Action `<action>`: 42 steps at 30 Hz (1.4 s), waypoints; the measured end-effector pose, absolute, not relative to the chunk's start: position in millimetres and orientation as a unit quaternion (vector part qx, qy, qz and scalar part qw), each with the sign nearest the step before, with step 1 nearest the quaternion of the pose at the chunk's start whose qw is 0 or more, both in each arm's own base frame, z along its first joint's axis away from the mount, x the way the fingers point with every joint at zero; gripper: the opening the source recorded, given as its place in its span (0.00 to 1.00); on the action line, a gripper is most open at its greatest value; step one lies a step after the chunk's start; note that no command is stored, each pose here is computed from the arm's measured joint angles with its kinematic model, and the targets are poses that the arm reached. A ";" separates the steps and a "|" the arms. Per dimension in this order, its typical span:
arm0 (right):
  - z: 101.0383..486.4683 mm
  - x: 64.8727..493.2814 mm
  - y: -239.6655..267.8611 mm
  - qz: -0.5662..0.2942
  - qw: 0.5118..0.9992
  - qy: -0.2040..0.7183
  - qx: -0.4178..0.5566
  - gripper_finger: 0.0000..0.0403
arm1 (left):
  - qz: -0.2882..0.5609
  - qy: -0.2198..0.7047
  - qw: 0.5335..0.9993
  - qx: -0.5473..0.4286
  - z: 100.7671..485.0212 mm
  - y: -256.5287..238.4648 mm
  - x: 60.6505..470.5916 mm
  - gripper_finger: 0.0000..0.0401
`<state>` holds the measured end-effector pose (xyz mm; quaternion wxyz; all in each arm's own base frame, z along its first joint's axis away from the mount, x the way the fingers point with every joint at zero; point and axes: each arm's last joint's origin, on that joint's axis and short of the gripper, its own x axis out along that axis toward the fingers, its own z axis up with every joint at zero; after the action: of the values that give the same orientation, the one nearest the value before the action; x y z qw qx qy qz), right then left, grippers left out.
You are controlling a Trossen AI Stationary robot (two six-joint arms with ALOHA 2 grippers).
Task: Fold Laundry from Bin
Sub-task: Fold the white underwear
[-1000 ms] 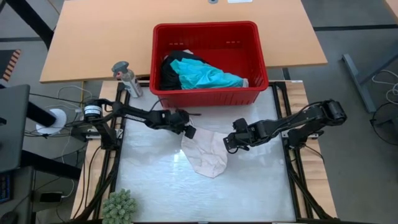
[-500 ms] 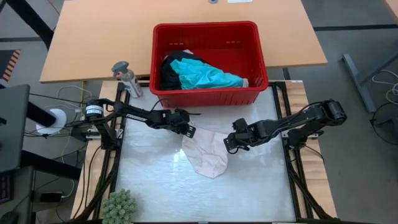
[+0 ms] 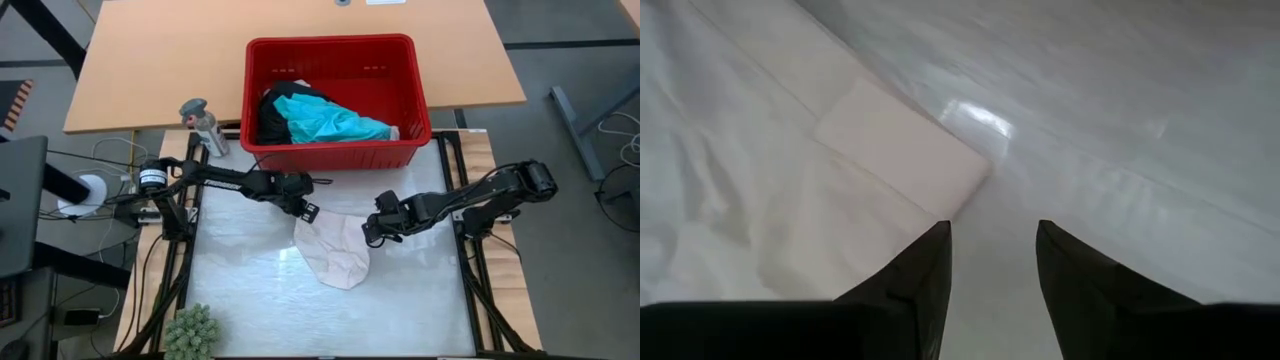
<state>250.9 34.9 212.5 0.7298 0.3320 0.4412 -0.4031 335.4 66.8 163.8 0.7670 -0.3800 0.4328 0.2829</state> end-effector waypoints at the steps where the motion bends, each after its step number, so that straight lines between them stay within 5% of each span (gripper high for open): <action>1: 212.3 250.4 35.1 -0.402 0.727 0.446 0.333 0.42 | 0.282 0.432 0.768 -0.379 167.0 67.0 336.9 0.00; 8: 206.4 252.7 40.8 -0.379 0.722 0.475 0.329 0.35 | 0.275 0.420 0.780 -0.374 183.6 69.0 345.9 0.00; 16: 186.8 281.2 43.7 -0.329 0.764 0.460 0.309 0.04 | 0.276 0.448 0.774 -0.351 185.7 68.6 342.8 0.00; 42: 139.3 337.4 13.1 -0.217 0.795 0.431 0.368 0.04 | 0.279 0.487 0.761 -0.326 184.6 68.9 333.7 0.00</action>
<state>337.4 13.1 139.3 0.7950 0.3676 0.4312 -0.2166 333.7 68.9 184.6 0.7609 -0.3259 0.4869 0.2788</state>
